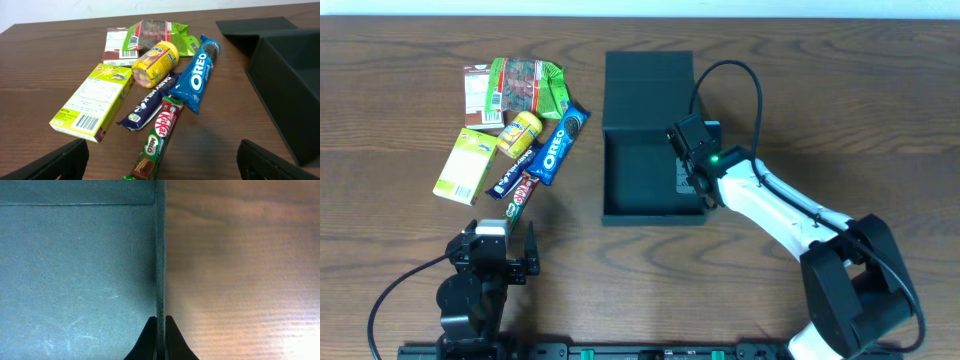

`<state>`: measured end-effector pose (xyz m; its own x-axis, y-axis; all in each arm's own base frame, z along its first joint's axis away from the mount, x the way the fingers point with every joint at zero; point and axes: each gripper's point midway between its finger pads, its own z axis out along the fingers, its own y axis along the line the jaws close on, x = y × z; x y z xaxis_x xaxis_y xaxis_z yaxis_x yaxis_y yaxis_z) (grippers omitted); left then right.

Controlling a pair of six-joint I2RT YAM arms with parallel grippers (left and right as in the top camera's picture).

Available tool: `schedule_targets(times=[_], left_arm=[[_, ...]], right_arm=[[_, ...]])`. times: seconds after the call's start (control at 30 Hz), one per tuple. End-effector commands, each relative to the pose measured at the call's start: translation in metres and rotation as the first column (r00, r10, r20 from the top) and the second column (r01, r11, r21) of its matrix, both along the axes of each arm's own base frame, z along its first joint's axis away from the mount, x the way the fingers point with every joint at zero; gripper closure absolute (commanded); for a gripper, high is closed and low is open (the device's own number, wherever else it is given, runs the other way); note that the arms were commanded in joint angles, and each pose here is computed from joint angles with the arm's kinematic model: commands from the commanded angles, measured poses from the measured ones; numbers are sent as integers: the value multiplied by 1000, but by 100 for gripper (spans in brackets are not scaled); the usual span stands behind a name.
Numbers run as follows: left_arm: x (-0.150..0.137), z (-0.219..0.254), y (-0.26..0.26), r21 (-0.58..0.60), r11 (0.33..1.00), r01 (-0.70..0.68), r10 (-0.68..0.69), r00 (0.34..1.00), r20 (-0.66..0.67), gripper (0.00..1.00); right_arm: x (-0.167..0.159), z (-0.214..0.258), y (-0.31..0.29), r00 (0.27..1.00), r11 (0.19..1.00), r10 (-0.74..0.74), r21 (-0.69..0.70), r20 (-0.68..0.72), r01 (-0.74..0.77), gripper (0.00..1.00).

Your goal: Pack container

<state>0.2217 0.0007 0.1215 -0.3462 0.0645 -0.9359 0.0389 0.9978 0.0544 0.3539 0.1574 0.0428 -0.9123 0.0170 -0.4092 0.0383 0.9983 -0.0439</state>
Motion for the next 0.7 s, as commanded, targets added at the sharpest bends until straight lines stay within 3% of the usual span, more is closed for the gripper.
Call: schedule_targets(times=[0.0,0.3,0.67], left_arm=[[0,-9,1,-12,1000,-7,7,1000,-19,4],[0,-9,1,-12,1000,-7,7,1000,-19,4],[0,-9,1,-12,1000,-7,7,1000,-19,4]], right_arm=[[12,3,-1,998,999,-46,16,45,46,98],[34,8,-20,986,989,-138,69,92,132,98],[30,6,-3,998,994,41,95,57,-47,98]])
